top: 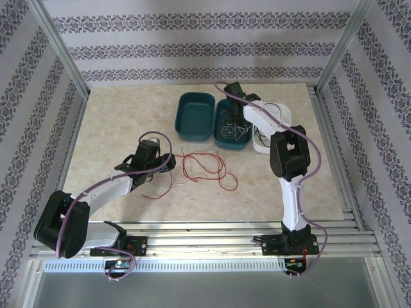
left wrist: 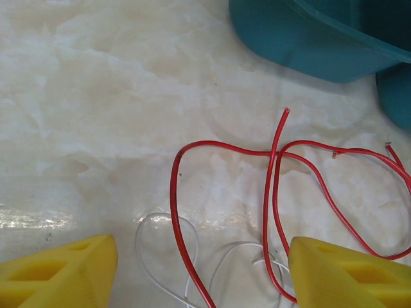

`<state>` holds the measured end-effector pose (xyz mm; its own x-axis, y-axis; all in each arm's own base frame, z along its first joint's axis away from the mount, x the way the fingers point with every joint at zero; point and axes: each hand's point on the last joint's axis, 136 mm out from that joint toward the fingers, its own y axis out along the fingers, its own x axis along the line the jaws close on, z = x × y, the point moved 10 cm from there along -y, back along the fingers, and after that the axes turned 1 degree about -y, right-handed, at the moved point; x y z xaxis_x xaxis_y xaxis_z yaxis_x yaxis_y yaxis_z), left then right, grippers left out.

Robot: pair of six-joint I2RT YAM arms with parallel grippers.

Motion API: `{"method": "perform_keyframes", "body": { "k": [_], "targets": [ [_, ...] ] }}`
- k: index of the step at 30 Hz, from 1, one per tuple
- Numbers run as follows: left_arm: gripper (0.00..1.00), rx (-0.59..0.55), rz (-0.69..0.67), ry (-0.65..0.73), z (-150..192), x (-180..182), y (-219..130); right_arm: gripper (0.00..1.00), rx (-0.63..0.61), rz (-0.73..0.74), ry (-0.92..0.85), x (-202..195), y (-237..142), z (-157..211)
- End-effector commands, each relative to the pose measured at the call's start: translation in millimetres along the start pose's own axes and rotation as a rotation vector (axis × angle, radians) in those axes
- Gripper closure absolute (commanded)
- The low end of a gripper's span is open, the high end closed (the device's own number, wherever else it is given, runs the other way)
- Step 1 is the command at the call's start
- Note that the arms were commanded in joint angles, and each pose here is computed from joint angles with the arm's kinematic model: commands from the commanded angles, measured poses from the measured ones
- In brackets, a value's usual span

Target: Untangle the cables

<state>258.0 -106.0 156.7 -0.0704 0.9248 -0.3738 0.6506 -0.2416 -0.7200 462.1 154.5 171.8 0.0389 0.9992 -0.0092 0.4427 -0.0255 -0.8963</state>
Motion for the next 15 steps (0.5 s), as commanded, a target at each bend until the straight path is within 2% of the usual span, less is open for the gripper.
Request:
{"method": "perform_keyframes", "body": {
  "k": [1,9,15],
  "targets": [
    [0.29,-0.001,-0.019,-0.012,-3.0,2.4,-3.3,1.00,0.032,0.020,-0.009,-4.7,11.1,-4.0],
    [0.29,0.001,-0.026,-0.011,-2.6,3.0,-1.9,1.00,0.101,-0.038,-0.008,5.1,39.8,-7.3],
    [0.29,0.002,-0.024,-0.010,-2.1,3.0,-2.9,1.00,0.112,-0.066,-0.008,14.0,38.9,-5.9]
  ]
}}
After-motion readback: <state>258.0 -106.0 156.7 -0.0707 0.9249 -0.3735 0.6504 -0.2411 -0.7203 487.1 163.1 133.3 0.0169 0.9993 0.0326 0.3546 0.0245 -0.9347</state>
